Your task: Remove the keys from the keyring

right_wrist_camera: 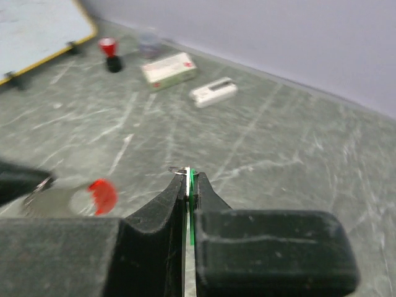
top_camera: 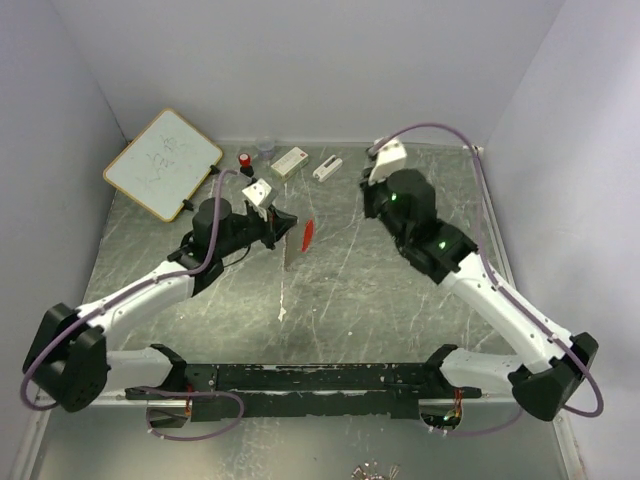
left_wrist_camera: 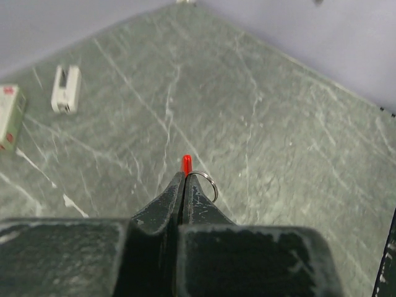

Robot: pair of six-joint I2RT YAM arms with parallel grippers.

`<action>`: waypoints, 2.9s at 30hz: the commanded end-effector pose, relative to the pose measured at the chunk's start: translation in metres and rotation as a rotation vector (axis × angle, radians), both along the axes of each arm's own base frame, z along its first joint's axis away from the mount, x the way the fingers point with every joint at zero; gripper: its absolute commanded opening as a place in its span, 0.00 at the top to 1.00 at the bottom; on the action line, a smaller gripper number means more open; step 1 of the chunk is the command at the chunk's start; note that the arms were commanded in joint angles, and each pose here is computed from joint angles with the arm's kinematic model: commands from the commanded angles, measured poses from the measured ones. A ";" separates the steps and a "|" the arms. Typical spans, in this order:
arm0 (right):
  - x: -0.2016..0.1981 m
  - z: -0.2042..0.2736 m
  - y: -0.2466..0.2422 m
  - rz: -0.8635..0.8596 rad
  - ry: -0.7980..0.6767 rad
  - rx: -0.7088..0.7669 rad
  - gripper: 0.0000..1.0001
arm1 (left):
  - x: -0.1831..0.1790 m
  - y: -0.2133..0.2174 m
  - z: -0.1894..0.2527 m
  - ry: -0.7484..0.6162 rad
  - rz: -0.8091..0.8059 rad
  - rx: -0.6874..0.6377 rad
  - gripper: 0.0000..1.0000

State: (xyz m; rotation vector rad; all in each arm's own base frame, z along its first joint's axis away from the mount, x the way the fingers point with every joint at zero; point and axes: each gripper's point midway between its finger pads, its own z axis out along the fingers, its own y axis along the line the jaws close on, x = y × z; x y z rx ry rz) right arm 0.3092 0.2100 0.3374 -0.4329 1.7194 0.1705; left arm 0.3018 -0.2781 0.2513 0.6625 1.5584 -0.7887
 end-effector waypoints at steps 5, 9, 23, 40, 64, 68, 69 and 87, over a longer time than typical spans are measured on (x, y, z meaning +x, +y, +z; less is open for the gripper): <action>0.078 -0.067 -0.068 -0.099 0.250 0.224 1.00 | 0.019 0.000 -0.046 0.118 -0.051 -0.069 0.93; 0.096 -0.115 -0.073 -0.079 0.347 0.296 1.00 | 0.032 -0.001 -0.064 0.127 -0.053 -0.055 0.93; 0.103 -0.162 -0.037 0.070 0.483 0.350 1.00 | 0.116 0.007 -0.138 0.250 -0.012 0.024 0.93; 0.094 -0.221 -0.008 0.116 0.596 0.279 1.00 | 0.131 0.031 -0.181 0.391 0.047 0.266 0.49; 0.078 -0.321 -0.030 -0.076 0.815 0.172 0.87 | 0.099 0.070 -0.135 0.303 0.224 0.236 0.00; 0.075 -0.330 -0.031 -0.088 0.834 0.169 0.75 | 0.092 0.076 -0.135 0.306 0.252 0.227 0.00; 0.075 -0.332 -0.032 -0.092 0.834 0.169 0.70 | 0.090 0.077 -0.136 0.312 0.253 0.227 0.00; 0.085 -0.252 -0.049 -0.140 0.578 0.214 0.47 | 0.053 0.088 -0.111 0.260 0.260 0.157 0.00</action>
